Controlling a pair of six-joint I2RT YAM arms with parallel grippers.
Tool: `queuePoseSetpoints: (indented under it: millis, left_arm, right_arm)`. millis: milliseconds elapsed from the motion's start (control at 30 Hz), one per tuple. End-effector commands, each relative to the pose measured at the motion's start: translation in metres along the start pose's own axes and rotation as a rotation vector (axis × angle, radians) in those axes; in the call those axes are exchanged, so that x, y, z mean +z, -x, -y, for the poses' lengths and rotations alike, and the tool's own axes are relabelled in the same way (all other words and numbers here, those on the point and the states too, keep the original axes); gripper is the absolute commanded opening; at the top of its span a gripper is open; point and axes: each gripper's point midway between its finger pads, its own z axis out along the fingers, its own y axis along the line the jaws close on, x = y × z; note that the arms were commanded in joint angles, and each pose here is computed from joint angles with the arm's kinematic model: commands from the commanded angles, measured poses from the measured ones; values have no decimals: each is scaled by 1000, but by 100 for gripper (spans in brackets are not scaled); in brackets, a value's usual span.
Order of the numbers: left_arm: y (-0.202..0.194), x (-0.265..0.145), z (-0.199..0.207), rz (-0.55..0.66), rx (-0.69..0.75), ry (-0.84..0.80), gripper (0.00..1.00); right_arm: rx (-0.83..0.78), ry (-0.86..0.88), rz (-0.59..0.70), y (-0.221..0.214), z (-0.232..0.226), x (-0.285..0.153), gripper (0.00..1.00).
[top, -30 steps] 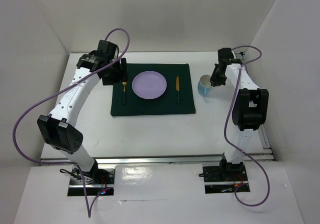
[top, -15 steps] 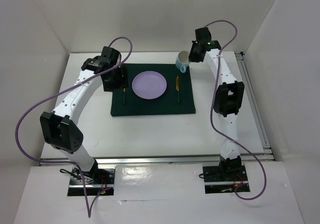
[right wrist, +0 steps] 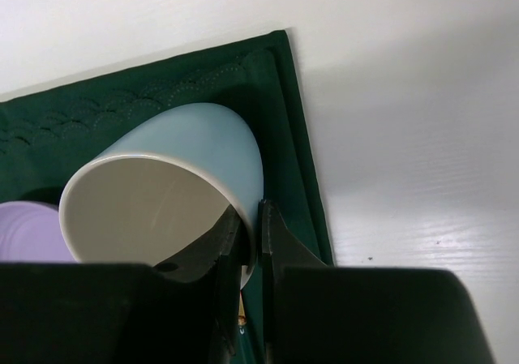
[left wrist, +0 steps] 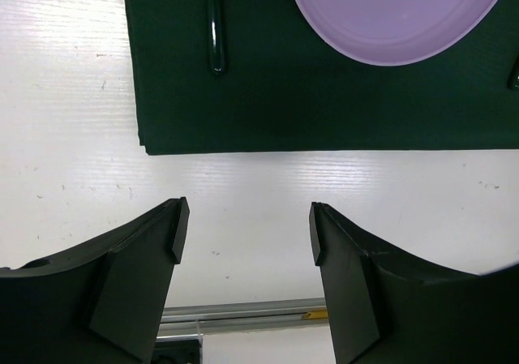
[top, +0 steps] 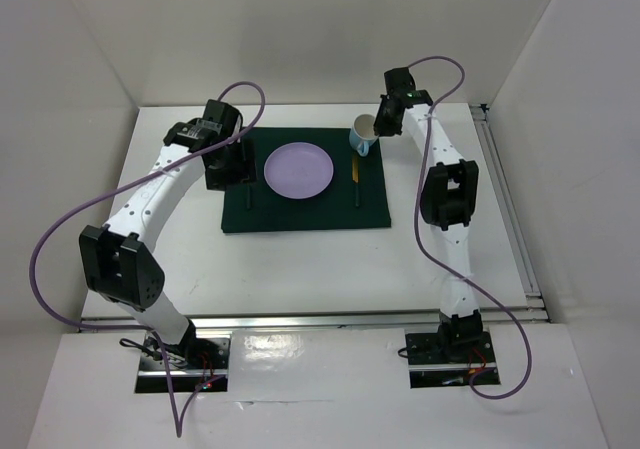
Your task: Set the dinner table for one person
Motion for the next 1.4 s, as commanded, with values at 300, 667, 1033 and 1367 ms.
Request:
queuePoseSetpoints:
  millis: [300, 667, 1033, 1367]
  left_arm:
    - [6, -12, -2, 48, 11, -2, 78]
    - [4, -11, -10, 35, 12, 46, 78]
    - [30, -30, -6, 128, -14, 45, 79]
    - [58, -69, 5, 299, -12, -31, 79]
  right_arm:
    - [23, 75, 159, 41, -30, 0, 4]
    - [14, 176, 258, 62, -71, -23, 79]
    - [98, 152, 470, 128, -26, -181, 100]
    - [107, -340, 233, -1, 151, -249, 100]
